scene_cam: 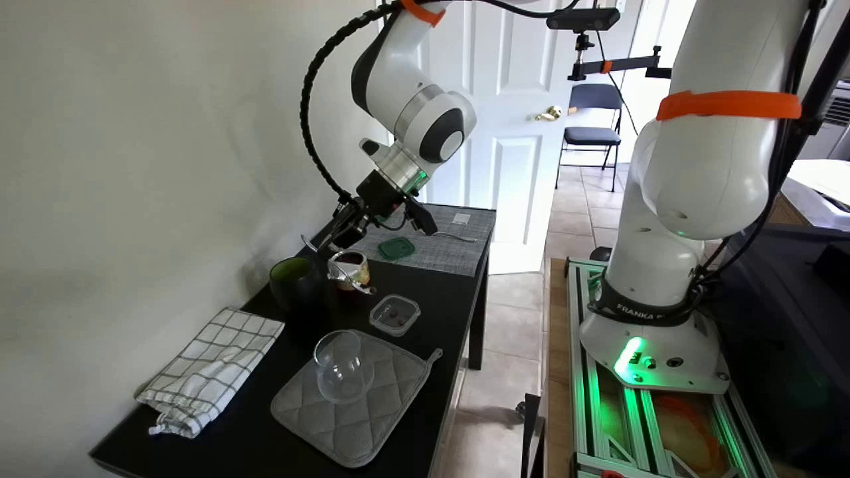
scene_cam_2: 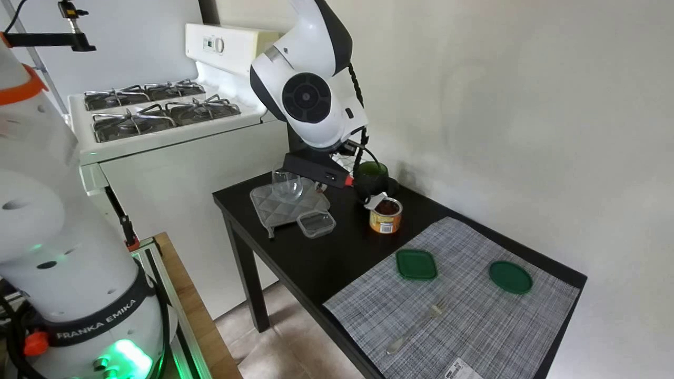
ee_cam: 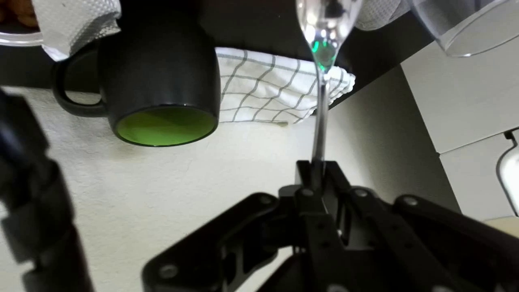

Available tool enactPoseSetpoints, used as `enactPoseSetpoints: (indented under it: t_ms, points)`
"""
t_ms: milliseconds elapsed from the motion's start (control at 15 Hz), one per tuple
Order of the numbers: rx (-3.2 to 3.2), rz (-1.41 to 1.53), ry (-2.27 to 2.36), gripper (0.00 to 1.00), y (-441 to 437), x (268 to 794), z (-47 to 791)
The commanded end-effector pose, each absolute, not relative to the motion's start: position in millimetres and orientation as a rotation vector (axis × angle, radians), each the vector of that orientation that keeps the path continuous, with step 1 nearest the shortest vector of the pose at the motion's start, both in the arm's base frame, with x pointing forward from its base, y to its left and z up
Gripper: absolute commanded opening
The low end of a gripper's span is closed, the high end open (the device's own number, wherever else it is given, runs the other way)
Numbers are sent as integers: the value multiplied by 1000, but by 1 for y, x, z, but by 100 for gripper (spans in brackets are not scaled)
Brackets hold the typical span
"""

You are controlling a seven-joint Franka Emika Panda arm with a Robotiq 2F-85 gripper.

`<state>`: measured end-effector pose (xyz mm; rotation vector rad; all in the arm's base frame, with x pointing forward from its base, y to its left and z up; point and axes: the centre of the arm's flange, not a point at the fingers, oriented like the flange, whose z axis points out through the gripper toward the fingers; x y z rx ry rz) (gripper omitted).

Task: Put the items that are on the spoon, in the bowl

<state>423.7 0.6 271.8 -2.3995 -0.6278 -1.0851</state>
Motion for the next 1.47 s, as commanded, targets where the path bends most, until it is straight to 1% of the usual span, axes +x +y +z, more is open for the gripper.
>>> enactPoseSetpoints:
  t_ms: [0,1400]
  points:
    - [-2382,-1042,-639,3,-1,415,265]
    - [-2385,-997,-719,3,-8,406,264]
